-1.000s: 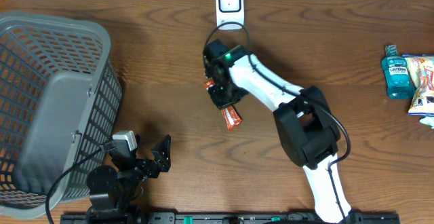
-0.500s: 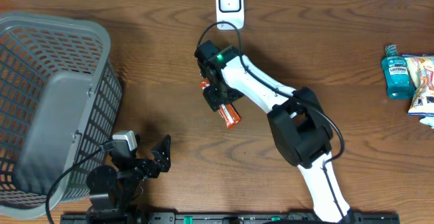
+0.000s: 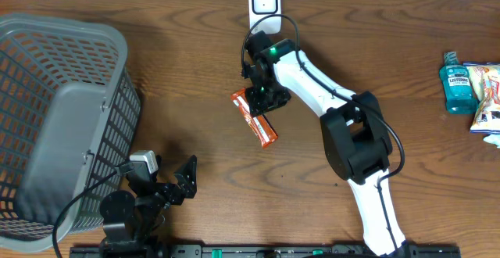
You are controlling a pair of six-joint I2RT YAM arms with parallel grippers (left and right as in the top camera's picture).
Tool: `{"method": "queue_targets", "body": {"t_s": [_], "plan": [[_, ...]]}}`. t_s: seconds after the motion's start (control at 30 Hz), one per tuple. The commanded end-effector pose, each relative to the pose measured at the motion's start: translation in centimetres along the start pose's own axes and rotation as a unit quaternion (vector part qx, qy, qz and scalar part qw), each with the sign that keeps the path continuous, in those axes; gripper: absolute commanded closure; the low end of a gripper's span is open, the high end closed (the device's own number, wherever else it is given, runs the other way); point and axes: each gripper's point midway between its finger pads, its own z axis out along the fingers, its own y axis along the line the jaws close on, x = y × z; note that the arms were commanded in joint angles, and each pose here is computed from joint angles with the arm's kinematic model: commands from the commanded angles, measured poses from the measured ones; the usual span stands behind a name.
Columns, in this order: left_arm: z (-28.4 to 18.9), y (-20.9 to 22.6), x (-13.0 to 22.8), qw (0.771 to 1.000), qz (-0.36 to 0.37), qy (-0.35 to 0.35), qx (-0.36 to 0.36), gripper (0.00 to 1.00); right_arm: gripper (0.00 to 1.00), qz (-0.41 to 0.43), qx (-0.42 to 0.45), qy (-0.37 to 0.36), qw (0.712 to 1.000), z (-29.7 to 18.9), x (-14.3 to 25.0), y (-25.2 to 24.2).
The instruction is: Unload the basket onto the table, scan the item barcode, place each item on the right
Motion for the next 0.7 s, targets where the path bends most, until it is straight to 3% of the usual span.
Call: {"method": "queue_targets", "body": {"t_s": [0.0,0.2,0.33,0.5,0.67], "plan": [[0.2,0.3,1.0,1.000,-0.003,0.015,-0.002,0.01,0.55,-0.011,-0.016,0.078,0.997,5.6,3.2,-0.3],[0.2,0.3,1.0,1.000,-0.003,0.015,-0.002,0.01,0.61,-0.021,-0.013,0.115,0.993,8.4,5.1,0.5],[0.2,0.3,1.0,1.000,-0.003,0.015,-0.002,0.01,0.99,-0.012,-0.009,0.144,0.990,10.8,6.4,0.2],[0.2,0.3,1.0,1.000,-0.003,0.015,-0.002,0.01,0.99,0.019,-0.005,0.140,0.990,9.8,5.9,-0.8],[0.2,0.3,1.0,1.000,-0.003,0.015,-0.002,0.01,0.98,0.061,-0.037,0.091,0.993,4.0,3.6,-1.0]]}}
